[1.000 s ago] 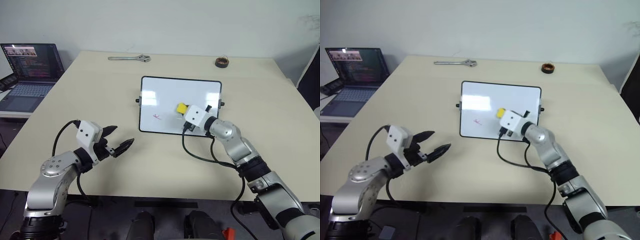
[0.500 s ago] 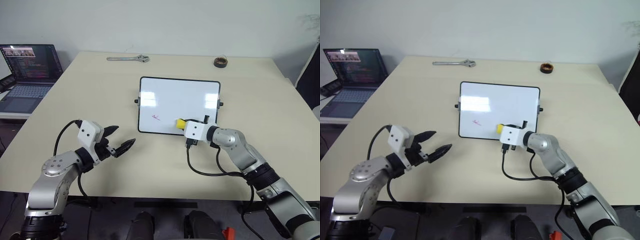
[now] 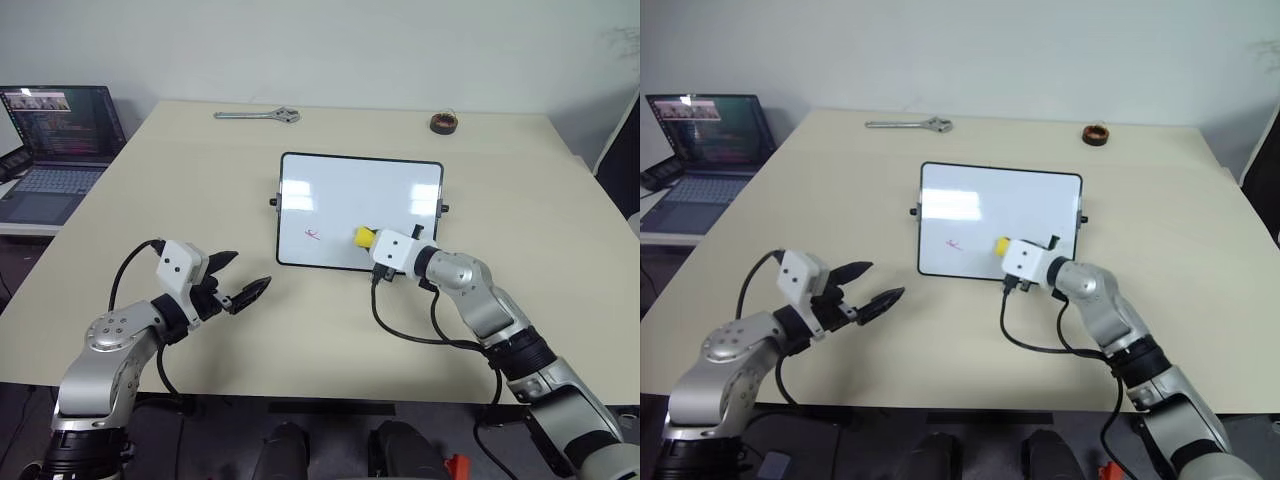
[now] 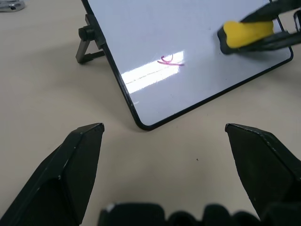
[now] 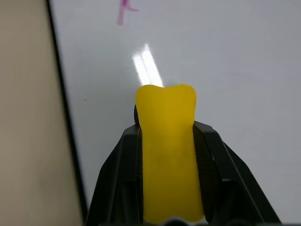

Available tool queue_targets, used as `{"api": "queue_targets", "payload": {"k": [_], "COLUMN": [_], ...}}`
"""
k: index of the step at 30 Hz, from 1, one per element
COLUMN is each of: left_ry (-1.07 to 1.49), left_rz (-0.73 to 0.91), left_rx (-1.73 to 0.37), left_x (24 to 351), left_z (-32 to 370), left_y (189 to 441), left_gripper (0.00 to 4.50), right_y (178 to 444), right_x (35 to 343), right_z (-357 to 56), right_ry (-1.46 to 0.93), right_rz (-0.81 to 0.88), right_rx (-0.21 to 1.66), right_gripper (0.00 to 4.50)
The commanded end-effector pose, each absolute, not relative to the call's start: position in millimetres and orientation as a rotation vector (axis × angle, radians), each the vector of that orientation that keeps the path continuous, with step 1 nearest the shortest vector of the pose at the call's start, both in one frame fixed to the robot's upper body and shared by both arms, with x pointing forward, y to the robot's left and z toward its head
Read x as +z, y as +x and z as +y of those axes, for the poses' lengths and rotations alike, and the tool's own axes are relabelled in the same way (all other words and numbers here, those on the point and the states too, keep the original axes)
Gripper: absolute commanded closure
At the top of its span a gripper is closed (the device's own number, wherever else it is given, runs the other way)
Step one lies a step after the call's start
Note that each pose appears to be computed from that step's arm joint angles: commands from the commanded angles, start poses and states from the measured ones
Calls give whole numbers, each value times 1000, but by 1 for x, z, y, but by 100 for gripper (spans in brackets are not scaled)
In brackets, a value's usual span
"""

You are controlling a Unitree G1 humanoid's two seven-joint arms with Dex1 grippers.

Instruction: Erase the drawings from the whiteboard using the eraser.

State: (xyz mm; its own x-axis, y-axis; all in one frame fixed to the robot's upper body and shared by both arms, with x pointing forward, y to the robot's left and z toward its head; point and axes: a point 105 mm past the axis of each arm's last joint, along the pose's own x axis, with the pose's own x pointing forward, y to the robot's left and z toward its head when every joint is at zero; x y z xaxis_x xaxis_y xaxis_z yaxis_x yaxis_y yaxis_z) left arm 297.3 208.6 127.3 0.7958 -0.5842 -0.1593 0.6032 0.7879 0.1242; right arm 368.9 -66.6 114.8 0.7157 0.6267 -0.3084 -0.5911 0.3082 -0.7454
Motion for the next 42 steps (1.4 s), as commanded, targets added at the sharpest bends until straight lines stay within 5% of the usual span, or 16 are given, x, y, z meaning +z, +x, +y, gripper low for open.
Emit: {"api": "queue_targets", "payload": {"k": [1,9,21,42], "left_ry": [178,183,208,221], "left_rz": [78,47,21,101], "left_rx": [-626,-550,-560,-606], "left_x": [135,149,173,169], "left_z": [213,232,236,237], "left_y": [297,306,308,296], "left_gripper": [0,0,0,0], "right_y": [365,356,280,289], "right_x": [106,142,167,166], "right_z": [-70,-78,-91,-71], "right_ry": [-981,-714,-366,-397], "right_rz": [4,-35,35,-12], "right_rx": [809,780,1047,1075], "right_gripper": [341,341,341,341]}}
